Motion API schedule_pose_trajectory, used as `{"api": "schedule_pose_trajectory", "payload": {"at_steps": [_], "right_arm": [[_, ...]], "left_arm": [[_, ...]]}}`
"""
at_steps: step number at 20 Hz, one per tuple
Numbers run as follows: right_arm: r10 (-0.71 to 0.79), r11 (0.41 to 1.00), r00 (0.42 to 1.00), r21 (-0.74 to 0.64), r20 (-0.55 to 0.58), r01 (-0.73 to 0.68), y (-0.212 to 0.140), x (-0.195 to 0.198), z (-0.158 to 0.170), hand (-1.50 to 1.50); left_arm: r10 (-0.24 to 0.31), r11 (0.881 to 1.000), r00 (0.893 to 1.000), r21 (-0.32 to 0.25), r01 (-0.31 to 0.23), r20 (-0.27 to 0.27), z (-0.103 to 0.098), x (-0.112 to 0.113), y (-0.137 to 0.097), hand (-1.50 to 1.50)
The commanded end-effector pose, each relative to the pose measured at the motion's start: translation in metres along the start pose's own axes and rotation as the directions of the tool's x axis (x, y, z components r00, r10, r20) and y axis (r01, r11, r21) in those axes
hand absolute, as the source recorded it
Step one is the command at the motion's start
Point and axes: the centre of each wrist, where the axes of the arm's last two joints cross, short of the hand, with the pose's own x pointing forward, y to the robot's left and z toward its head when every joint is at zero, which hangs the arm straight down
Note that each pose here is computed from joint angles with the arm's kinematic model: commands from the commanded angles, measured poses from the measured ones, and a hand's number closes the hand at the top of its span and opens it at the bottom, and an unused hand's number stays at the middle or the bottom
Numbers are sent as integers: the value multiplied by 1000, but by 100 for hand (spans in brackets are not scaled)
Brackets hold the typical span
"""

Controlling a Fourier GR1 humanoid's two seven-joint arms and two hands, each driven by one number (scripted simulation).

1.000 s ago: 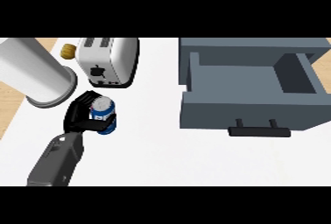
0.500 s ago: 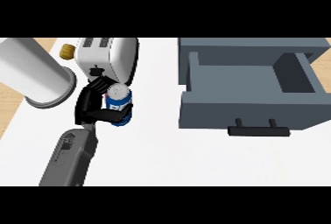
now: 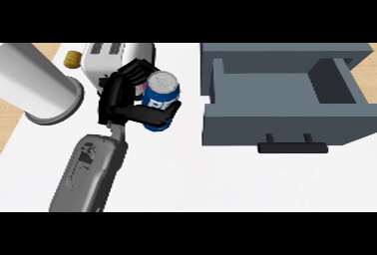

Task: Pick up the can, place it into the drawer and close the drawer

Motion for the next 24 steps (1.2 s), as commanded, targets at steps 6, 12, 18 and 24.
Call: {"api": "schedule_pose_trajectory", "payload": {"at_steps": [6, 12, 18, 24], "right_arm": [[-3, 1000, 1000, 8, 11, 3, -2, 4, 10, -150], [-6, 1000, 1000, -2, 9, 6, 4, 0, -5, -150], [4, 1000, 1000, -1, -6, -4, 9, -17, -5, -150], [9, 1000, 1000, 15, 11, -9, 8, -6, -9, -150]], "left_arm": [[-57, 998, 997, -30, 58, 53, -33, 73, -68, 150], [-44, 997, 997, -67, 48, 71, -72, 110, -91, 150], [-65, 996, 997, -60, 68, 51, -86, 116, -118, 150], [-94, 994, 995, -58, 95, 26, -107, 133, -138, 150]]}}
